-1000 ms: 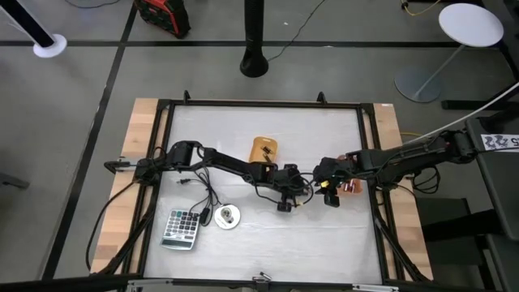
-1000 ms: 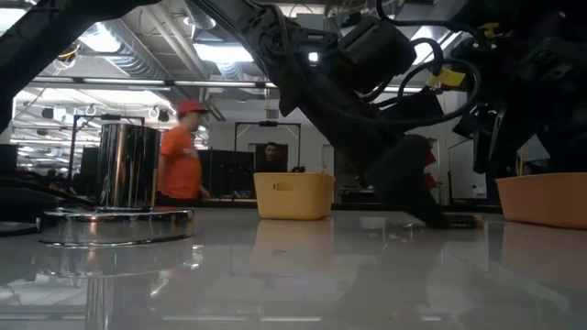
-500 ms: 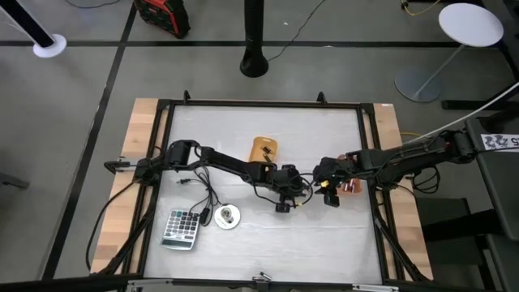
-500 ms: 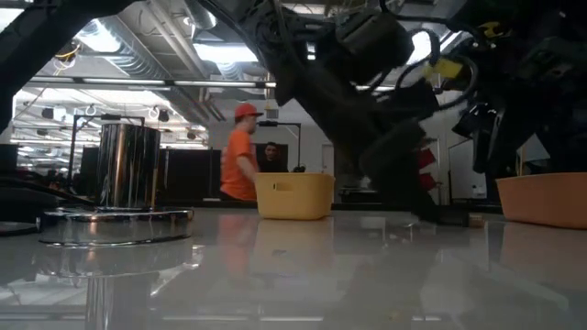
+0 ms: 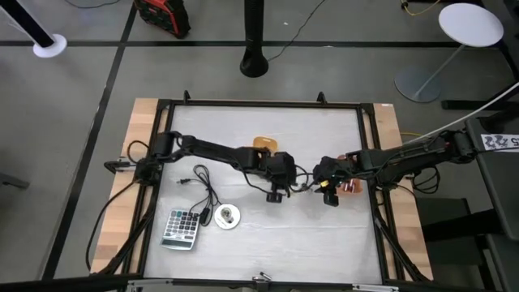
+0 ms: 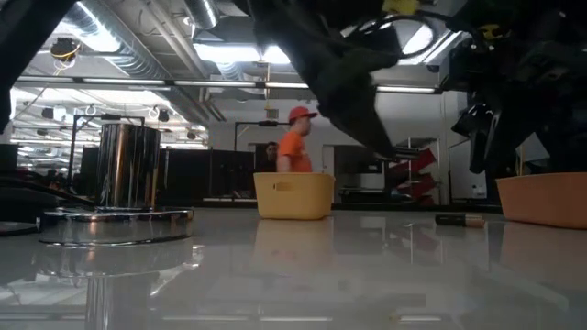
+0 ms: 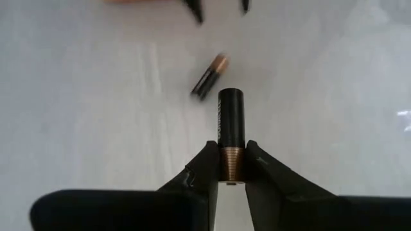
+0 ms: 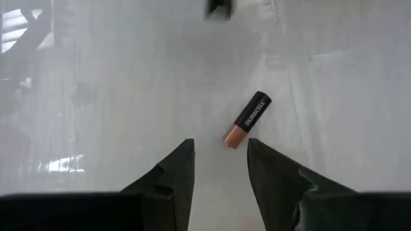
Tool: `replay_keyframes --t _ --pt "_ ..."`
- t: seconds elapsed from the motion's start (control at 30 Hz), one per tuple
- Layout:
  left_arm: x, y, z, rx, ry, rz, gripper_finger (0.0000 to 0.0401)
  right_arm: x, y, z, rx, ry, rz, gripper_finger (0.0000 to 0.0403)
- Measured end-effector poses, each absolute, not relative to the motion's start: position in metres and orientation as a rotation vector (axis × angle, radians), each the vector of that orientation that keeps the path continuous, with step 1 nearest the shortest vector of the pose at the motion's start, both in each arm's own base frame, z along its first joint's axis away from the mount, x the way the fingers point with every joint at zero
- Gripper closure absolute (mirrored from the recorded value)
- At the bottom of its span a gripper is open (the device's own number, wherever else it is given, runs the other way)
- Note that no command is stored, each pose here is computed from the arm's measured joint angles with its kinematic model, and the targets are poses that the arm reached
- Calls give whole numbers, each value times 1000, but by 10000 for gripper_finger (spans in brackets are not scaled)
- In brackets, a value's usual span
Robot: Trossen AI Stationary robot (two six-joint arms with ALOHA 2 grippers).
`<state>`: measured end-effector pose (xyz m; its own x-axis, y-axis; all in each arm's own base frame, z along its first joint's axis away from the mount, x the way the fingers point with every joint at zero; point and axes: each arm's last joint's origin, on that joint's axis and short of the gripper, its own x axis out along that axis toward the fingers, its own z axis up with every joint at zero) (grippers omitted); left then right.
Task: Sort batteries
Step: Put the black battery into the yellow bin
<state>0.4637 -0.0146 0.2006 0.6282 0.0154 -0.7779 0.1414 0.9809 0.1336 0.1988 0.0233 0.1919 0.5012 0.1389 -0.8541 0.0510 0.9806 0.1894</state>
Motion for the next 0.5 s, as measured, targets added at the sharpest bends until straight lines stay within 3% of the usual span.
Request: replay_keyframes --t 0.27,0.5 --pt "429 17 235 206 1059 80 343 199 23 192 210 1039 49 265" --pt "414 48 230 133 1205 199 344 203 24 195 253 993 36 265"
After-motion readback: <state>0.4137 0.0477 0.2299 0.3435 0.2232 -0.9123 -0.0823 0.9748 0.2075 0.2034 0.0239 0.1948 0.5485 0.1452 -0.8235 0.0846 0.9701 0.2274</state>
